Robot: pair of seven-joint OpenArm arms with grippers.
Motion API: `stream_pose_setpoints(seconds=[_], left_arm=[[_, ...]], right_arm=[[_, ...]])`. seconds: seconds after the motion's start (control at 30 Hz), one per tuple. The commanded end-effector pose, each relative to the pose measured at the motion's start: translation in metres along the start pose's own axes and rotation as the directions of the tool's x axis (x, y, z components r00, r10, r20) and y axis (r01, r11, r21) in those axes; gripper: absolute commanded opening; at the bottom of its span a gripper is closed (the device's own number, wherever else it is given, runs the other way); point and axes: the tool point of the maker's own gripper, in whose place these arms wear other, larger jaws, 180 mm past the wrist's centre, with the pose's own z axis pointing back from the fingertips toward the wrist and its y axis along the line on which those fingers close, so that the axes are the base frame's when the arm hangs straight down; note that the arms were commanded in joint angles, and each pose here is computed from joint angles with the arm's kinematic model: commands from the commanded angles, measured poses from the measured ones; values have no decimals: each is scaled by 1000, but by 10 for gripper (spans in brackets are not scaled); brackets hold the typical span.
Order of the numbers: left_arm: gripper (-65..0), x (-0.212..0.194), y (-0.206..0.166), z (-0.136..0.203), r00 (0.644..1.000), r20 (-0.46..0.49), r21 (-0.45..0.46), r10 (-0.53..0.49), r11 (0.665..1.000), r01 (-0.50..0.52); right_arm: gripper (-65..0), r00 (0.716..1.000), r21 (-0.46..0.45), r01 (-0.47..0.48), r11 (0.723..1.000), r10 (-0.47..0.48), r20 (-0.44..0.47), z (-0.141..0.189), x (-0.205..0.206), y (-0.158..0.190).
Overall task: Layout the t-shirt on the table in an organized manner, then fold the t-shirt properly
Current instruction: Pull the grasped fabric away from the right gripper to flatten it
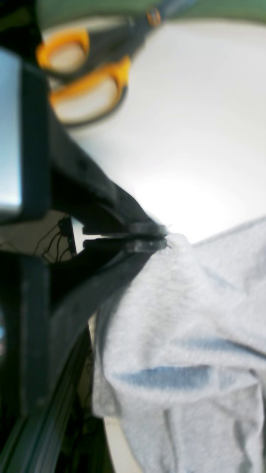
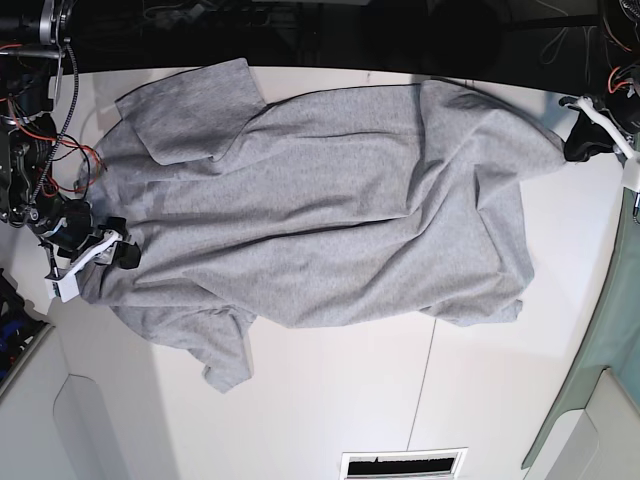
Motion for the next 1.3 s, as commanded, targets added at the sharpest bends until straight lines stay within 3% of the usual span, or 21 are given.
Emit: stream_pose_setpoints(seconds=[0.0,0.13,0.2,0.4,0.5,0.6,0.77,0.93,1.1,1.27], left_arm=[[-650,14,1,5,999,44,-3,-25,1000,25],[-650,13,5,5,999,35,16,-27,1000,26],[-650,11,17,6,1000,23,84,-11,996,9],[-649,3,31,9,1000,-1,156,26,987,-26],[-490,0,33,10,999,-10,157,33,987,-31],[-408,-1,29,10,998,3,132,61,989,-61],[-408,1,29,10,998,14,128,64,990,-65],[-408,3,28,10,998,25,125,66,990,-68],[-302,4,19,5,996,34,86,84,993,-87],[-301,-20,5,-14,995,-31,40,94,995,-93]], right_arm=[[-357,998,5,-14,1000,14,63,6,25,-1],[-357,998,-1,-16,1000,16,65,7,26,-4],[-357,997,-9,1,1000,0,80,10,30,-9],[-357,975,-58,117,991,-104,197,34,53,-43],[-357,962,-79,175,981,-153,227,47,56,-61],[-357,966,-84,214,973,-199,164,56,45,-71],[-357,958,-19,270,963,-266,105,76,24,-76],[-357,960,-65,280,958,-279,22,92,-32,-87],[-357,955,-99,295,950,-297,-7,102,-77,-90],[-357,948,-76,315,946,-318,-29,93,-97,-76]])
